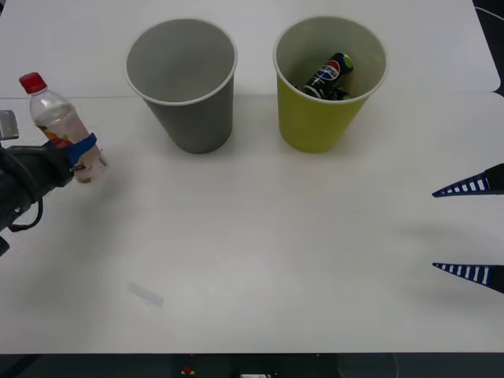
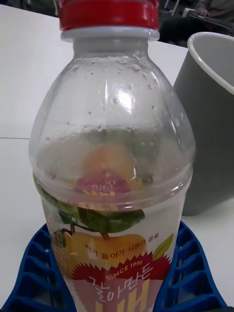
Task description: Put the can into the green bin and the plastic bottle into the gray bin
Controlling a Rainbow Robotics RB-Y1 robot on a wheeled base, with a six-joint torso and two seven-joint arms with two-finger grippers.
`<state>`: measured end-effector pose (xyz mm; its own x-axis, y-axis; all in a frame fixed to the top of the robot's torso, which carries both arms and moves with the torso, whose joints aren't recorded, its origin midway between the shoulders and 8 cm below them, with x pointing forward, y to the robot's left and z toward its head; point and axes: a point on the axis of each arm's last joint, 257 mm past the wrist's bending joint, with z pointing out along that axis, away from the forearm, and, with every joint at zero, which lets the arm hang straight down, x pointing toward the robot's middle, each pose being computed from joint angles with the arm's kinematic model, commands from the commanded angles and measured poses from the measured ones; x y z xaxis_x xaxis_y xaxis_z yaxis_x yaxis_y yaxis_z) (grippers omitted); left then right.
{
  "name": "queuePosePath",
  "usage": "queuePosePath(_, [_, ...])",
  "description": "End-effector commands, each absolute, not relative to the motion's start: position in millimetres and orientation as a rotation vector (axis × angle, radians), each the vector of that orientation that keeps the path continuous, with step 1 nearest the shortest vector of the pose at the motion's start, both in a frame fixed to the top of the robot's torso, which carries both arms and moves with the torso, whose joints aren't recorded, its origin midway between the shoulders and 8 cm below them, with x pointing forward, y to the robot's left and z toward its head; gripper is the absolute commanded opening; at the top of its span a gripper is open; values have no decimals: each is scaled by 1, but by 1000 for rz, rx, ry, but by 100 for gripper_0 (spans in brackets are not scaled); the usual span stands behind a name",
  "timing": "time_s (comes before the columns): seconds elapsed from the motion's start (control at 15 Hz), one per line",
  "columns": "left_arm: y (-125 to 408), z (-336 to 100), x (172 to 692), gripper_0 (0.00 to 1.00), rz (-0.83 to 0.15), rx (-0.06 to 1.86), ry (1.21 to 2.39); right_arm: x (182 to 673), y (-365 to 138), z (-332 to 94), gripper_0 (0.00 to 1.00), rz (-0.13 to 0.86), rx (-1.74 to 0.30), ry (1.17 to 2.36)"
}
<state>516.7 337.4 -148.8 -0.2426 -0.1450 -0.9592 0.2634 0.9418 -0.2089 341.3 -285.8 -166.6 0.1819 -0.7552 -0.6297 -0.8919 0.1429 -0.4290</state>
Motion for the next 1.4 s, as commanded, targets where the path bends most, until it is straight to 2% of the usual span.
queuePosePath(0.07, [338,-133,502,0,-422,111,1853,341,-286,-167,100,209,-1634,1596])
queuePosePath(0.33, [337,-107,488,0,-335,173,1932,341,-286,-167,100,209,-1634,1596])
queuePosePath(0.73, [325,-69,493,0,-306,299,2003,341,-286,-167,100,209,-1634,1596])
queuePosePath(1.07, [316,-30,495,0,-224,432,2052,341,-286,-167,100,209,-1634,1596])
queuePosePath(1.4, [277,-2,509,0,-292,564,2053,341,-286,-167,100,209,-1634,1596])
